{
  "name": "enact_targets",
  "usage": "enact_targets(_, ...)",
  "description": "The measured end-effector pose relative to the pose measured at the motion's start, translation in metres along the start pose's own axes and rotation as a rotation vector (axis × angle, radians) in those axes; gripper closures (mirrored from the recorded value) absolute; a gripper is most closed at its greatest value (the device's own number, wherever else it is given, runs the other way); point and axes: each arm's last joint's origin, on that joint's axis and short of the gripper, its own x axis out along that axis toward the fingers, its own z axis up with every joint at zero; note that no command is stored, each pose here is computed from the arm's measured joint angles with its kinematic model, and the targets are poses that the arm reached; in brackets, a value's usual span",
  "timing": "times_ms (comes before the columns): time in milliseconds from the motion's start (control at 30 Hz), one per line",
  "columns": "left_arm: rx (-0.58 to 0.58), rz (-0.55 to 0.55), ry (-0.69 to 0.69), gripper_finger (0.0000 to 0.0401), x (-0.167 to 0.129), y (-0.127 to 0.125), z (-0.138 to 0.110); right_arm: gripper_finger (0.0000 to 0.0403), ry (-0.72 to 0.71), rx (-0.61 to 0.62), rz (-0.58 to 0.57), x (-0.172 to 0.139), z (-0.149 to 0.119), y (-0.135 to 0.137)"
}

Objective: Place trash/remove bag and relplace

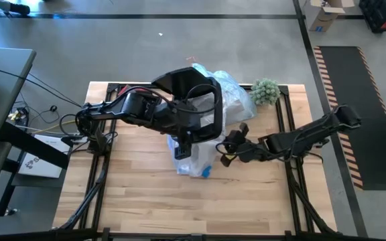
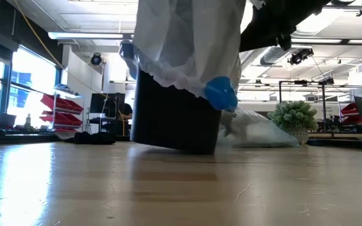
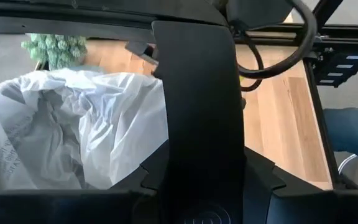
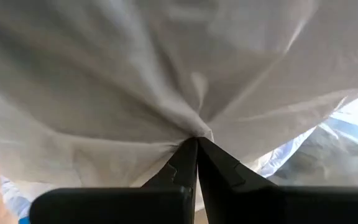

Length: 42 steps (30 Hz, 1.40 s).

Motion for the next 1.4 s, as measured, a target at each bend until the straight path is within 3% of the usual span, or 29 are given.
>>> enact_targets(200,-0.032,0.039,0.060,0.0303,-0.011,0.002,-0.009,0.0403,-0.035,0.025,0.020,-0.004,0.007,-0.001)
enact_targets(433,-0.034,0.029,-0.005,0.0303,-0.039,0.002,-0.009,0.0403,-0.101,0.005,0.095,-0.010,0.019,0.000)
enact_targets(533,-0.027,-0.004,0.004,0.0303,-0.037,0.001,-0.009,0.0403,-0.109,0.006,0.103,-0.011,0.021,0.001)
enact_targets(767,0.108,0.016,0.125,0.0303,0.007,-0.011,-0.012,0.0403,-0.124,0.017,0.104,-0.013,0.029,0.002)
enact_targets(967,0.110,0.021,0.199,0.0303,0.025,-0.010,-0.016,0.0403,-0.118,0.025,0.107,-0.013,0.029,0.002)
enact_targets(1100,0.081,0.043,0.221,0.0303,0.025,-0.008,-0.019,0.0402,-0.113,0.032,0.106,-0.013,0.028,0.002)
enact_targets(1400,0.020,0.013,0.135,0.0303,-0.011,-0.003,-0.016,0.0402,-0.105,0.026,0.095,-0.013,0.027,0.002)
